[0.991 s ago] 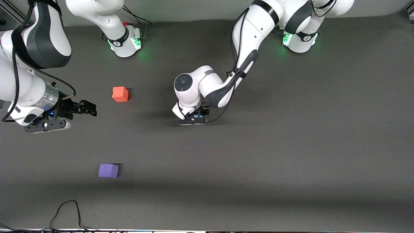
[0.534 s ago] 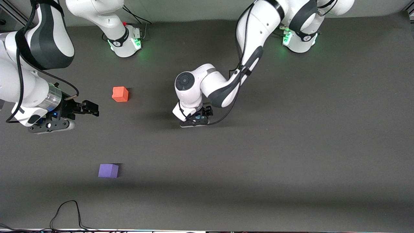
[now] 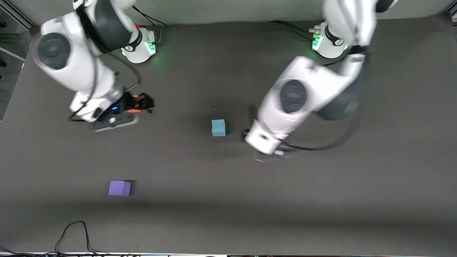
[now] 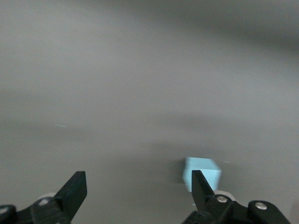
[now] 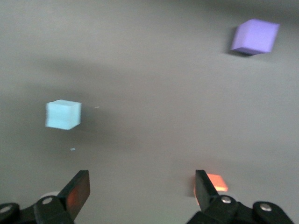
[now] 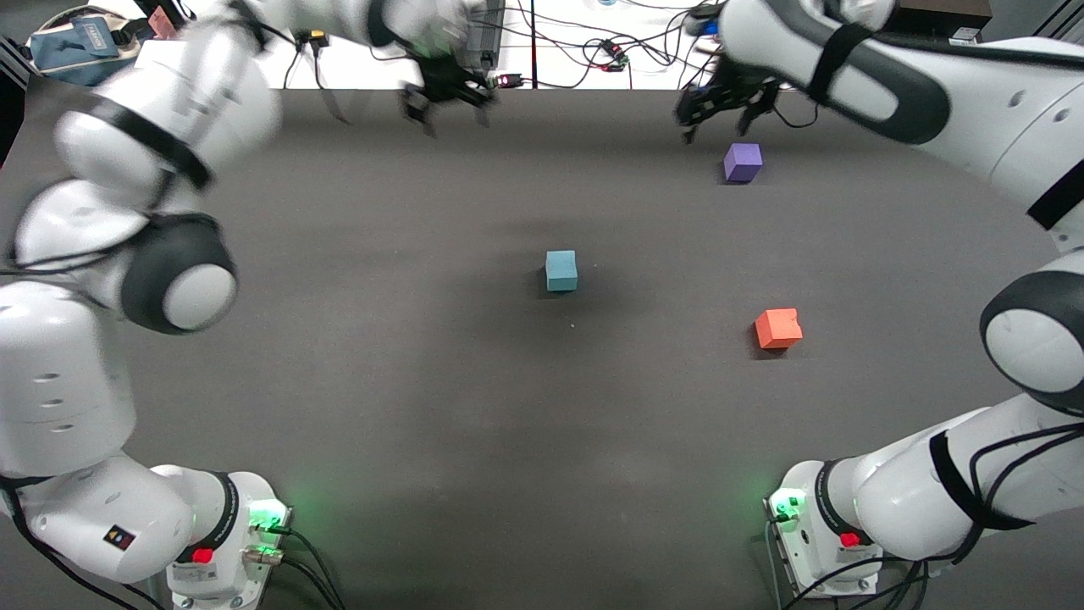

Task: Place blue block between orange and purple blocks
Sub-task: 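Withdraw the left gripper while the right gripper reaches the blue block, then lower the right gripper and close it on the blue block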

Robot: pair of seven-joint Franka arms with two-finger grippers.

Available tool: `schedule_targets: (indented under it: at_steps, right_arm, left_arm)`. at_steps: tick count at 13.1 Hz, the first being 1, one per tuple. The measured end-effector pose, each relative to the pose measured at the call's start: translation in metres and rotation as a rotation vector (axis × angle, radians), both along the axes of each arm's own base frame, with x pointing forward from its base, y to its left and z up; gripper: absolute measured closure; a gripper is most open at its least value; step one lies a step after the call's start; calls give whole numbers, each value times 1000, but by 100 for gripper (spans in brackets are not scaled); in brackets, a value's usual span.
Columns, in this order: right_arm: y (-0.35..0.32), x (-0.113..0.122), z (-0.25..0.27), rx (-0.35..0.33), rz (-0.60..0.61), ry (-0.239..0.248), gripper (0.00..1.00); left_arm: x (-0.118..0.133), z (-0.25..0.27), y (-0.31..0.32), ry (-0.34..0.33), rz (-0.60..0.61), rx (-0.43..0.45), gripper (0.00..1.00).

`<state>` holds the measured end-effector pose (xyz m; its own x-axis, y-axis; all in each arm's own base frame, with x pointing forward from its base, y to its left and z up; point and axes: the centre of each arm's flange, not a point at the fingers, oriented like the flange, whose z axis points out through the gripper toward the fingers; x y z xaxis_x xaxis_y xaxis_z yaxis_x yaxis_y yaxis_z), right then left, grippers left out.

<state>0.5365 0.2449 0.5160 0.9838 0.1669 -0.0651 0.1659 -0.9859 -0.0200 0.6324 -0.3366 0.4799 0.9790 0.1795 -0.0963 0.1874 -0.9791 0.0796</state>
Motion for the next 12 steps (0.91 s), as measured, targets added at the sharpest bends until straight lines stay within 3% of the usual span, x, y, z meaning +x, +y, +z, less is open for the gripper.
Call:
schedule_targets:
  at_steps: [2, 5, 9, 12]
  right_arm:
    - [55, -18, -12, 9, -25, 0, 0]
    - [112, -28, -51, 7, -62, -12, 0]
    - [148, -25, -120, -10, -103, -9, 0]
    - [190, -42, -192, -8, -114, -36, 0]
  left_arm:
    - [27, 20, 109, 34, -13, -1, 0]
    - [46, 30, 239, 47, -43, 0, 0]
    - [35, 51, 322, 28, -104, 29, 0]
    - [11, 76, 337, 4, -109, 43, 0]
